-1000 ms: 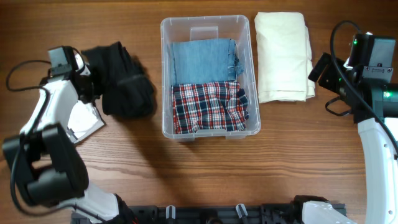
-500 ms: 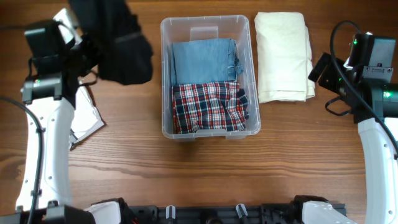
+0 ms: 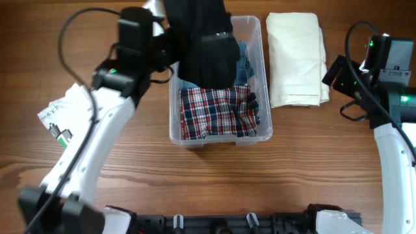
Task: Pack container
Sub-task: 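Lift the black garment with the left gripper and carry it into the bin, then release the black garment on top and move the left gripper to the white package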
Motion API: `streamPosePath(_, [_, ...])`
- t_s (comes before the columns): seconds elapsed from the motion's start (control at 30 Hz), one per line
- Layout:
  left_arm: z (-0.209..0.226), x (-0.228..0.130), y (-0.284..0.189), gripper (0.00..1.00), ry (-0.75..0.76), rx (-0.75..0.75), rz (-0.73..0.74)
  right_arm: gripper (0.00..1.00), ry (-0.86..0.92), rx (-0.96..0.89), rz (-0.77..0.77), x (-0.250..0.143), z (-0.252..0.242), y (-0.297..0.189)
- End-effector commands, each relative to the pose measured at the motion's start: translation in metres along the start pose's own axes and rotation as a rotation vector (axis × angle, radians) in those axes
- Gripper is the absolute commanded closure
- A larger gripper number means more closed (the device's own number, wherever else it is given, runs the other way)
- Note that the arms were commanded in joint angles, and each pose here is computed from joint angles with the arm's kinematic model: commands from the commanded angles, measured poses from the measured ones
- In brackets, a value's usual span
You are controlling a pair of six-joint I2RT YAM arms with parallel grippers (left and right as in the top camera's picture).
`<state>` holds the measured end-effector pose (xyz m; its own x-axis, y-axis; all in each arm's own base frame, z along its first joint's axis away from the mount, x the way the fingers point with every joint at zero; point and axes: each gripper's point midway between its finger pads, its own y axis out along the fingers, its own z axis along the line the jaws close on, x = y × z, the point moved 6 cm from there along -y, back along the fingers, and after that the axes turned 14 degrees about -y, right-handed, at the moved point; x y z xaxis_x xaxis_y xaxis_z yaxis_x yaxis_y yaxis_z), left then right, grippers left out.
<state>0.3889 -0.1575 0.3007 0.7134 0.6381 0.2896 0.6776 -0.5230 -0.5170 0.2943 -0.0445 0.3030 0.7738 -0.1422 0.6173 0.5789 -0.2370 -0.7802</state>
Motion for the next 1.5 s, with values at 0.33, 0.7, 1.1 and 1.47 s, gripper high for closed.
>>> streamPosePath(0.33, [0.043,-0.032,0.097,0.96,-0.092,0.137,0.112,0.0,-0.009,-0.01,-0.014,0.002,-0.002,-0.003])
streamPosePath(0.7, [0.07,-0.035,0.099,0.67,0.023,0.267,0.114,0.0,-0.008,-0.01,-0.014,0.002,-0.002,-0.003])
streamPosePath(1.1, [0.072,-0.022,0.085,0.23,0.19,0.347,0.037,0.0,-0.008,-0.01,-0.014,0.002,-0.002,-0.003])
streamPosePath(1.47, [0.038,0.007,0.0,0.12,0.197,0.355,-0.148,0.0,-0.009,-0.01,-0.014,0.002,-0.002,-0.003])
